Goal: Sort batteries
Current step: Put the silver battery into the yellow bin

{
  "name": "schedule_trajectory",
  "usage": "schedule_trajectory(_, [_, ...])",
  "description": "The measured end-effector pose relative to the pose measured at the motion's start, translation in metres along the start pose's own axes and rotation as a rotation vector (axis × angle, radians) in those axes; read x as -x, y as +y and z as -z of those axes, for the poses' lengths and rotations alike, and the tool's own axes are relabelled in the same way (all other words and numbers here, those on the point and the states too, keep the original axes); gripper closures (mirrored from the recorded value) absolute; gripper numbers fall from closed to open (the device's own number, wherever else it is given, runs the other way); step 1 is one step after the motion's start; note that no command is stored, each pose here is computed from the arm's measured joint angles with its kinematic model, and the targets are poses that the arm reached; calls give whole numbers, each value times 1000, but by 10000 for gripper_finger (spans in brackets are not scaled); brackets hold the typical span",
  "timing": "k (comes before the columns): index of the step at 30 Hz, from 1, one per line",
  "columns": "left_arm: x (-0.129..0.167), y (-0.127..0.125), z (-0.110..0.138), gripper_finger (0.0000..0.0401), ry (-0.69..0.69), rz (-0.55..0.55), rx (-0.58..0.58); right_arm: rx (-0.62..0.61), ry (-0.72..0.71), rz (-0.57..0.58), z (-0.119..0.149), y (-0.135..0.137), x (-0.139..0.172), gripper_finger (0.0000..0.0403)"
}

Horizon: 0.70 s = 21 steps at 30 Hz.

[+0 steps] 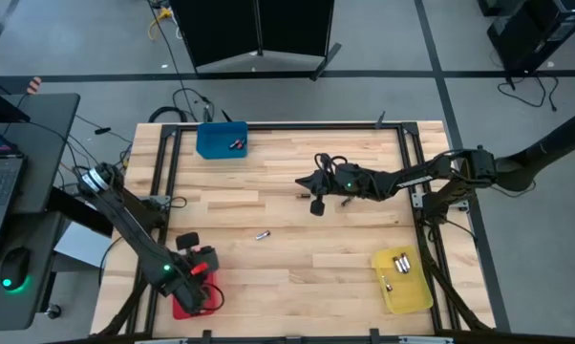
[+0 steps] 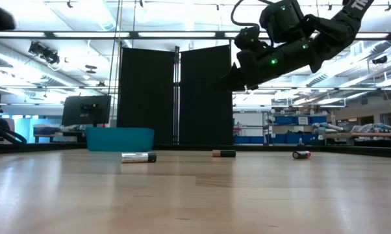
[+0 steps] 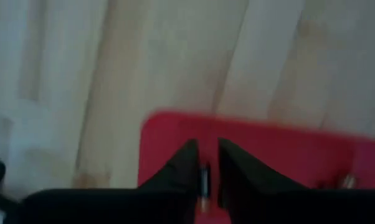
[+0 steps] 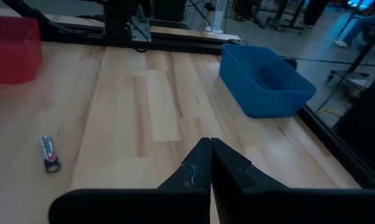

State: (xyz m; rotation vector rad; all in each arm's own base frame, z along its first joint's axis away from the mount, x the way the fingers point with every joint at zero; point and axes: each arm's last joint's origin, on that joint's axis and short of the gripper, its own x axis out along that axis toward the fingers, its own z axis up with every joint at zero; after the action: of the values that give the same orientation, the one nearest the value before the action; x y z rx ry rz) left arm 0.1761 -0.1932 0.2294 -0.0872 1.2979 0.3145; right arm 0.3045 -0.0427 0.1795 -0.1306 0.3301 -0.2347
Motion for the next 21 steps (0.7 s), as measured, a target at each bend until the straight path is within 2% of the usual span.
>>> schedule_trajectory(4, [5,9,-4,390,-186,-36,-16,-3,-4,-43,0,-1,0,391])
schedule_trajectory(7, [0,22,-9,393,-282,-49,-29,-3,-7,-66,0,0,0,391])
schedule_trajectory(15, [-32,55,-29,398,-505,81,-78,-25,21,-76,-4,0,-3,390])
schedule_trajectory(21, [-62,80,-38,399,-684,250,-102,-19,54,-97,-13,4,-6,386])
